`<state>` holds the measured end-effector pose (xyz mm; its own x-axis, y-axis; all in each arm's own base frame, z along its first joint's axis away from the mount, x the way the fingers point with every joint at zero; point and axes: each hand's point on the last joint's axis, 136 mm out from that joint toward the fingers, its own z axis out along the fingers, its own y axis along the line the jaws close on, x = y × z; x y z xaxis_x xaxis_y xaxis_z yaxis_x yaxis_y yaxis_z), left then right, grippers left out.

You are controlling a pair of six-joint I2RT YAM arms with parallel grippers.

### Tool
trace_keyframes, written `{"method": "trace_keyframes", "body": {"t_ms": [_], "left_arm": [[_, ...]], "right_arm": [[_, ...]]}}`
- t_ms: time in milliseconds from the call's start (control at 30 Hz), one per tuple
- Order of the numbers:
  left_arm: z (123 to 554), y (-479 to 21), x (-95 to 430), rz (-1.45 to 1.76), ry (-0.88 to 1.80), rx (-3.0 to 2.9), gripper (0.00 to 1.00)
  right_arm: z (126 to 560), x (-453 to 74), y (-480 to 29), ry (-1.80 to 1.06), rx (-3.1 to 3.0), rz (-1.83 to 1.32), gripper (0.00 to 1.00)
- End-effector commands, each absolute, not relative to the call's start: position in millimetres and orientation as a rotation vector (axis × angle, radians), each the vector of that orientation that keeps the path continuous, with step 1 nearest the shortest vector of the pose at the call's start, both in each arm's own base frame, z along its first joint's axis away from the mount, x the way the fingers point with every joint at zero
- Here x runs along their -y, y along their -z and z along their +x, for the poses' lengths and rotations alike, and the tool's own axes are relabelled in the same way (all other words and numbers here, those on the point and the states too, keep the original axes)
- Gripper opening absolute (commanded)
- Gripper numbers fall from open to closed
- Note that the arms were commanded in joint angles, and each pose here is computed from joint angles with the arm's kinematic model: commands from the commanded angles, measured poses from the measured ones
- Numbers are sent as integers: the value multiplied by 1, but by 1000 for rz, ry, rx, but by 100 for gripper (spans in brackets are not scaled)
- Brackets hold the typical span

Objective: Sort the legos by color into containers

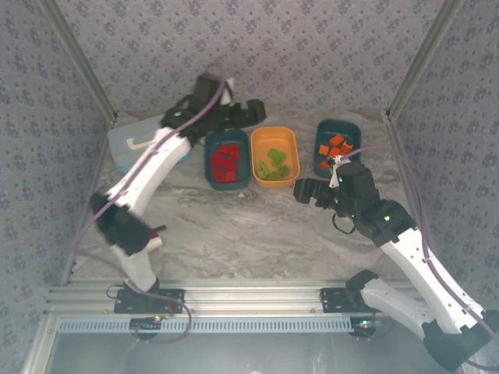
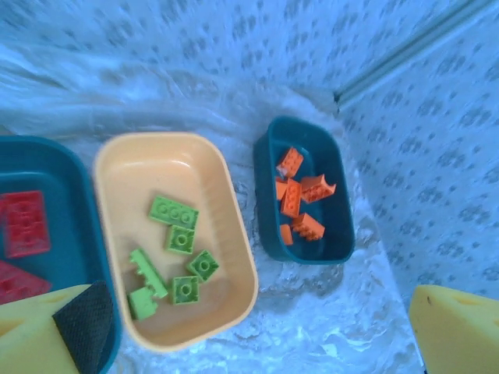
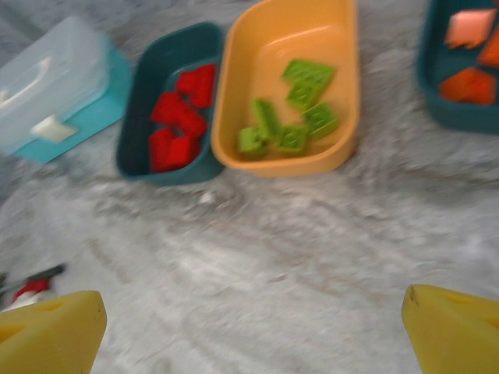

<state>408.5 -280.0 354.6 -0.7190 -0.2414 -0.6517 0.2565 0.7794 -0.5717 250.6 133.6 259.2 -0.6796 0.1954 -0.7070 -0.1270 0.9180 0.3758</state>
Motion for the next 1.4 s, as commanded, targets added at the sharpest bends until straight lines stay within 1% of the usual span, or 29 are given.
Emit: {"method": "trace_keyframes", "body": {"t_ms": [0,67,167,233,300,367,433,533,633,733,867,933,1100,1200,1233,1300,1367], "left_arm": [[399,-325,221,-143,679,-2224,99],[377,-317,188,-179,577,-2185,99],[347,-292,122,-343,276,-2176,99],[324,-277,73,-494,35,-2151,99],[303,-264,31,-574,-183,-2084,99],[295,-256,14,-527,-288,-2020,99],[289,-242,4,-460,-356,-1971,99],[291,-222,9,-269,-376,-1950,99],[292,-200,4,-182,-445,-1944,99],[300,-174,-9,-164,-457,-1988,99],[313,-144,-25,-184,-415,-1970,99],[323,-130,-30,-221,-350,-1977,99],[355,-114,-23,-169,-305,-2010,99],[377,-114,-19,-131,-283,-1989,99],[384,-114,-18,-128,-273,-1983,99],[394,-115,-19,-125,-252,-1961,99],[397,-105,-23,-142,-236,-1945,99]], "right_arm": [[268,-90,-262,-185,-2192,141,100],[276,-76,-260,-77,-2148,184,100],[281,-45,-251,92,-2087,334,100],[293,-42,-249,128,-2021,272,100],[309,-42,-240,133,-1933,174,100],[323,-38,-225,120,-1876,132,100],[330,-20,-195,147,-1932,166,100],[340,5,-158,161,-2031,229,100],[350,13,-141,149,-2049,223,100],[365,19,-137,146,-2017,229,100],[379,21,-113,158,-2039,180,100],[384,22,-99,168,-2063,159,100],[390,25,-104,151,-2022,92,100],[394,35,-96,45,-2004,136,100],[394,32,-93,36,-2026,113,100],[393,25,-89,30,-2007,70,100],[391,25,-89,25,-1989,74,100]]}}
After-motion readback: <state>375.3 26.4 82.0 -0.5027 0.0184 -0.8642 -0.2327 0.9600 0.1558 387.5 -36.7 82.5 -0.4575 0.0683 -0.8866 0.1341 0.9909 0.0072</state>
